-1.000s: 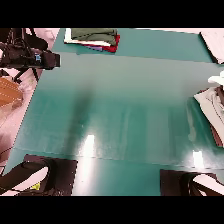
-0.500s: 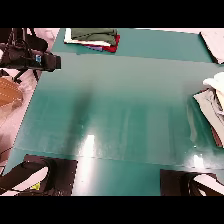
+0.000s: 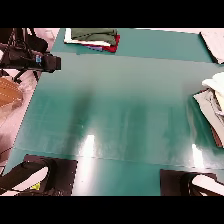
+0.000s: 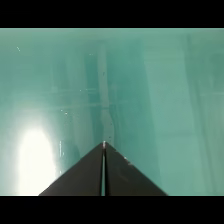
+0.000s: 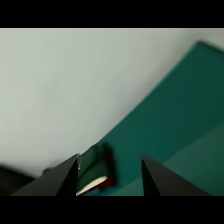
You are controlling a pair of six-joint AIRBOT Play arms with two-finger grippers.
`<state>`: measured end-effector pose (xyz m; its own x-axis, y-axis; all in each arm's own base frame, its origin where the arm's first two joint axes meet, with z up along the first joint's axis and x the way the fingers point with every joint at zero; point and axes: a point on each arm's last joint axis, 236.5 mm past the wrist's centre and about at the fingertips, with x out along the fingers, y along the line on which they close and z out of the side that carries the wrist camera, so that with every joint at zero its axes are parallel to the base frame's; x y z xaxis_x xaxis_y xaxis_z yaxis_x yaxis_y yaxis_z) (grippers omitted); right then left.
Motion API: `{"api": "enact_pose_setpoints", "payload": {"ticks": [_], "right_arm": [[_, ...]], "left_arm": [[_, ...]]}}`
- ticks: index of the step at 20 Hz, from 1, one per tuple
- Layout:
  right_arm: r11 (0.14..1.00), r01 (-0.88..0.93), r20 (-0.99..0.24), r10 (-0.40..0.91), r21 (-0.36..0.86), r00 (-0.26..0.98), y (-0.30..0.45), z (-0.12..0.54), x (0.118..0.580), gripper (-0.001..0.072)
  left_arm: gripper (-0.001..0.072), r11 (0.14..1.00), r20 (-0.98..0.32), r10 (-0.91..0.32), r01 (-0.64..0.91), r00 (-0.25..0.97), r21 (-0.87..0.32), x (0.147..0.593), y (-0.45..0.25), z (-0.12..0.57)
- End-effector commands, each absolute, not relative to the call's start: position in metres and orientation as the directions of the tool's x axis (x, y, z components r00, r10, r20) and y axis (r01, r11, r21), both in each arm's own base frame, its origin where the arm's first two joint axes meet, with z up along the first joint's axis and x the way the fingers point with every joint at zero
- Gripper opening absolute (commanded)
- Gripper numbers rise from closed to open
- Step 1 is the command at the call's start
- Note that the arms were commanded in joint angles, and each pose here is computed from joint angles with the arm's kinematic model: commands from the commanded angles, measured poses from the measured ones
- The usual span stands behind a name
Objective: Fold the shirts.
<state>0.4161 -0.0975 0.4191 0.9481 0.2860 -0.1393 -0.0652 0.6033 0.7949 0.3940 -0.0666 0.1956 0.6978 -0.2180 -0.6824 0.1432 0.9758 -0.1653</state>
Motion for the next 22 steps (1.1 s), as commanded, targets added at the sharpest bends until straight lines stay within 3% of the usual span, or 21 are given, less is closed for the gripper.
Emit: {"api": "enact_pose_setpoints", "payload": {"ticks": [1, 3, 4, 5, 6, 8, 22], "right_arm": [[0.416, -0.571, 0.048, 0.778, 0.708, 0.626, 0.128, 0.438, 0.407, 0.0308], [0.250, -0.746, -0.058, 0.960, 0.618, 0.273, 0.249, 0.389, 0.346, 0.0229], [0.147, -0.785, -0.109, 0.989, 0.603, 0.101, 0.290, 0.365, 0.309, 0.0185], [0.049, -0.801, -0.152, 0.987, 0.596, -0.052, 0.322, 0.343, 0.271, 0.0084], [-0.032, -0.809, -0.170, 0.972, 0.588, -0.161, 0.344, 0.328, 0.241, 0.0018], [-0.133, -0.810, -0.188, 0.939, 0.572, -0.287, 0.368, 0.304, 0.203, 0.0018], [-0.105, -0.794, -0.177, 0.949, 0.598, -0.260, 0.381, 0.290, 0.208, 0.0018]], "left_arm": [[0.0028, 0.976, -0.679, -0.217, 0.143, 0.701, -0.165, 0.394, -0.066, 0.197], [0.0028, 0.976, -0.679, -0.217, 0.143, 0.701, -0.165, 0.394, -0.066, 0.197], [0.0027, 0.976, -0.678, -0.217, 0.143, 0.702, -0.165, 0.395, -0.066, 0.197], [0.0027, 0.976, -0.674, -0.217, 0.143, 0.706, -0.165, 0.396, -0.066, 0.198], [0.0027, 0.976, -0.673, -0.217, 0.143, 0.707, -0.165, 0.396, -0.066, 0.198], [0.0027, 0.976, -0.672, -0.217, 0.142, 0.708, -0.165, 0.396, -0.066, 0.198], [0.0027, 0.977, -0.522, -0.204, 0.139, 0.828, -0.162, 0.424, -0.063, 0.234]]}}
